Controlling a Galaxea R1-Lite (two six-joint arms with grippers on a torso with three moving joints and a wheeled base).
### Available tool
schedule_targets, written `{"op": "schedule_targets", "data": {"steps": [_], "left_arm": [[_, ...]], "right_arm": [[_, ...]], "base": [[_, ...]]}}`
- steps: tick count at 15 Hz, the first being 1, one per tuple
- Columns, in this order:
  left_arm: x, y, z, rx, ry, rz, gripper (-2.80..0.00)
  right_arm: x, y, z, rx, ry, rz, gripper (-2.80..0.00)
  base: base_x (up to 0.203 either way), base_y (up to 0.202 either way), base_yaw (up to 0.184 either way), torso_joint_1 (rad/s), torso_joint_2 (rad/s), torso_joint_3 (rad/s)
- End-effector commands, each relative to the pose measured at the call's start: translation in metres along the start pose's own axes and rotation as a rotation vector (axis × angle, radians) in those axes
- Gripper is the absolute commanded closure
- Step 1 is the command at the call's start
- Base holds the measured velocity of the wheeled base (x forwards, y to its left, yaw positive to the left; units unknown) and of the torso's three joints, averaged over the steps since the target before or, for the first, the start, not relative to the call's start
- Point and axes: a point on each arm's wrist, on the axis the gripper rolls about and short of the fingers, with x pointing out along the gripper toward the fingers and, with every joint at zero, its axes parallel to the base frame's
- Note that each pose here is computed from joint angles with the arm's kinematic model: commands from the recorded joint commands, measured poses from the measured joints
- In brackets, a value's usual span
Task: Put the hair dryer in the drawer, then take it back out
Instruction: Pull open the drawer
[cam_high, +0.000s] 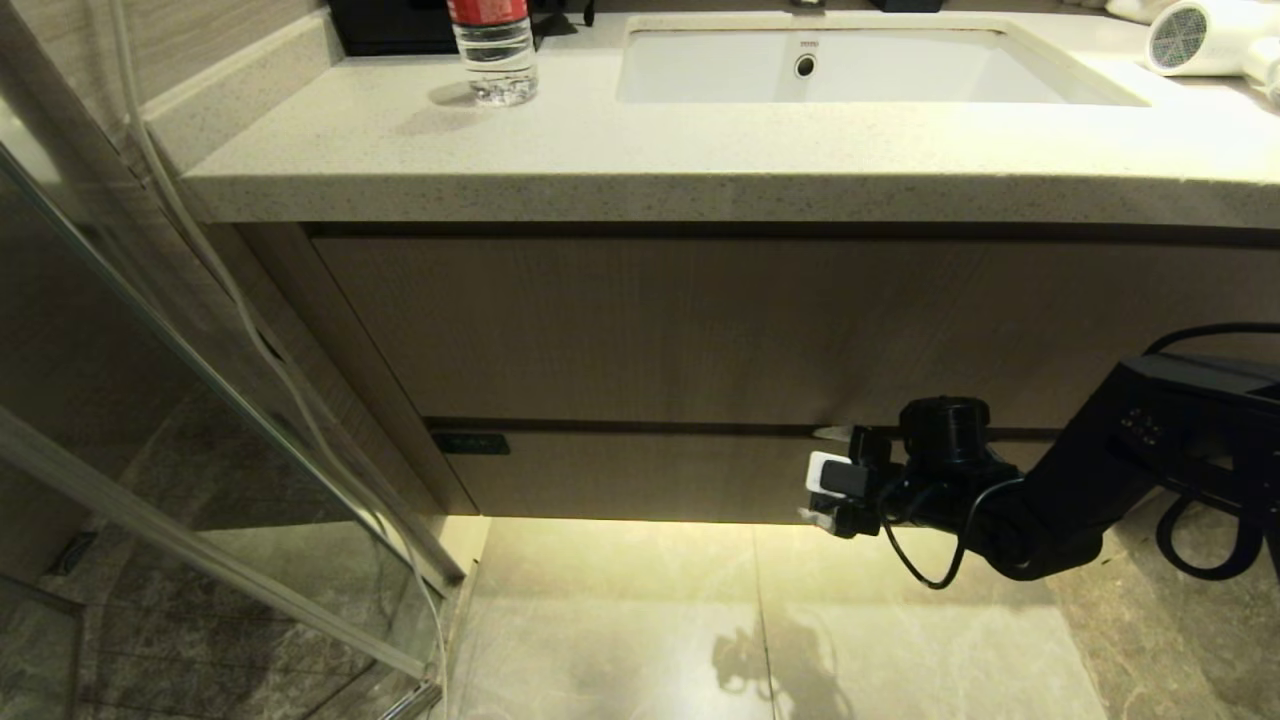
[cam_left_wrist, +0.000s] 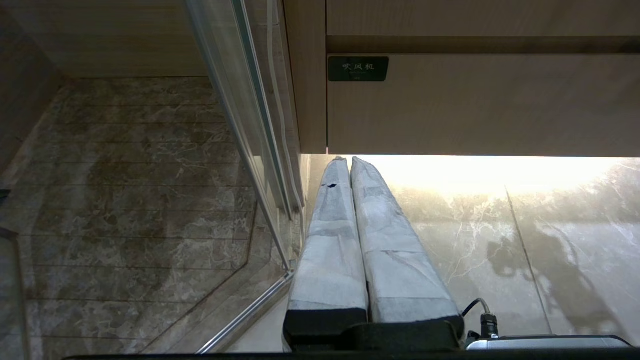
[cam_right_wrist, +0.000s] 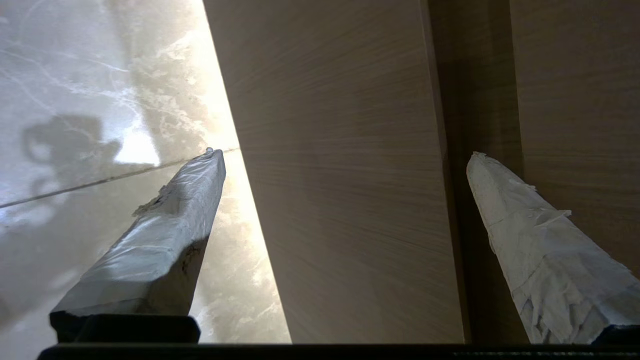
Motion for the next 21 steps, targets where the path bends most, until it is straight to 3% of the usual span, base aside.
{"op": "schedule_targets", "data": {"steps": [1,9,21], "left_arm": [[0.0,0.0,0.0,0.0,0.0,0.0,0.0],[0.0,0.0,0.0,0.0,0.0,0.0,0.0],[0.0,0.0,0.0,0.0,0.0,0.0,0.0]], "right_arm": [[0.004,0.002,-0.004,-0.009,-0.004,-0.016,-2.8],[0.01,0.01,-0.01,-0.006,0.001,-0.013,-2.8],[0.029,0.008,-0.016,-0.027,-0.024,-0.081,-2.8]], "base": [[0.0,0.0,0.0,0.0,0.0,0.0],[0.0,0.0,0.0,0.0,0.0,0.0],[0.0,0.0,0.0,0.0,0.0,0.0]]}}
